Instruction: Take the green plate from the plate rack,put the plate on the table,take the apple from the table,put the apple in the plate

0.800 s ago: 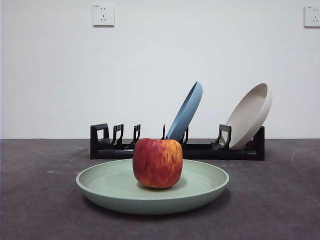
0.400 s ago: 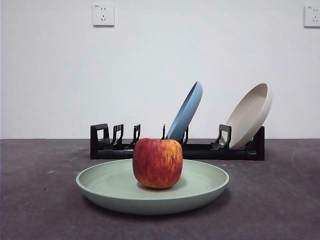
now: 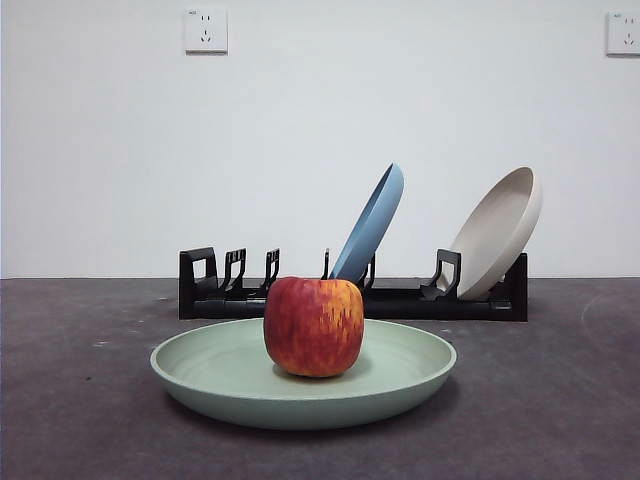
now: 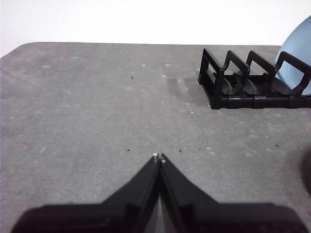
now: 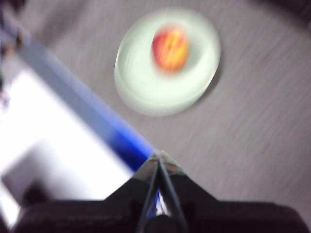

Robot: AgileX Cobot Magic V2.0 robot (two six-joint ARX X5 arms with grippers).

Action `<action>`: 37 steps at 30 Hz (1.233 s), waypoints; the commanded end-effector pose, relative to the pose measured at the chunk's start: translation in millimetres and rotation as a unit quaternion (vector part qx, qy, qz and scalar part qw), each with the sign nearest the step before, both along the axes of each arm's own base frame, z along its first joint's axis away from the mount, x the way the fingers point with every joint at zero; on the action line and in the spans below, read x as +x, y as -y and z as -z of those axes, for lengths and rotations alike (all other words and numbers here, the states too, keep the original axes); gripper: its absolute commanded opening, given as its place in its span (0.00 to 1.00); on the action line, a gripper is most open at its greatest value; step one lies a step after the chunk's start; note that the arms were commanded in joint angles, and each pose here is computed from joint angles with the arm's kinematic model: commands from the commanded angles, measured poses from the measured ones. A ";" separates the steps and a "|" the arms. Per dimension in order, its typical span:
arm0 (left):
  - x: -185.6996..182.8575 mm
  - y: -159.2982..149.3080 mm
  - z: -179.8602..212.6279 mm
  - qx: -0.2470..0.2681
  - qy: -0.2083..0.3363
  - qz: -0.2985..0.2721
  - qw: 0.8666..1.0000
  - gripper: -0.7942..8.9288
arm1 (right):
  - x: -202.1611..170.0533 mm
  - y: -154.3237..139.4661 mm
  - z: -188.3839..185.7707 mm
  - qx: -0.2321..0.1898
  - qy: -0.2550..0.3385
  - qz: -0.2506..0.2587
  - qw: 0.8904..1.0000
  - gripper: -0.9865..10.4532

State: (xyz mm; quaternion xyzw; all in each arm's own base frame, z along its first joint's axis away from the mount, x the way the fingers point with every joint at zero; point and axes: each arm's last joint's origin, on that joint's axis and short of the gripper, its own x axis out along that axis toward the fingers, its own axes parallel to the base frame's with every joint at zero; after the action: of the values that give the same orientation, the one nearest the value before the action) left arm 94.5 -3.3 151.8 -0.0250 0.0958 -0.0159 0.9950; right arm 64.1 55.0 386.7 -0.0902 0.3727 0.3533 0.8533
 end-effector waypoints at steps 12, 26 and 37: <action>0.3 -0.3 3.8 -0.002 -0.007 -0.001 1.000 0.08 | -38.3 49.4 -2.2 0.057 0.167 0.283 0.943 0.08; 0.3 -0.3 3.8 -0.002 -0.007 -0.001 1.000 0.08 | -40.0 52.6 61.6 0.056 0.213 0.334 0.916 0.09; 0.3 -0.3 3.8 -0.002 -0.007 -0.001 1.000 0.08 | 10.9 51.4 156.5 0.126 0.345 0.332 0.869 0.09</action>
State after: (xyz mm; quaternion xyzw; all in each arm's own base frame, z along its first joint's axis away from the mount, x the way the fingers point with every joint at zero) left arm 94.5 -3.3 151.8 -0.0252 0.0960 -0.0159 0.9949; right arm 70.5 3.5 241.1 0.0243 0.0142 0.0395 0.9988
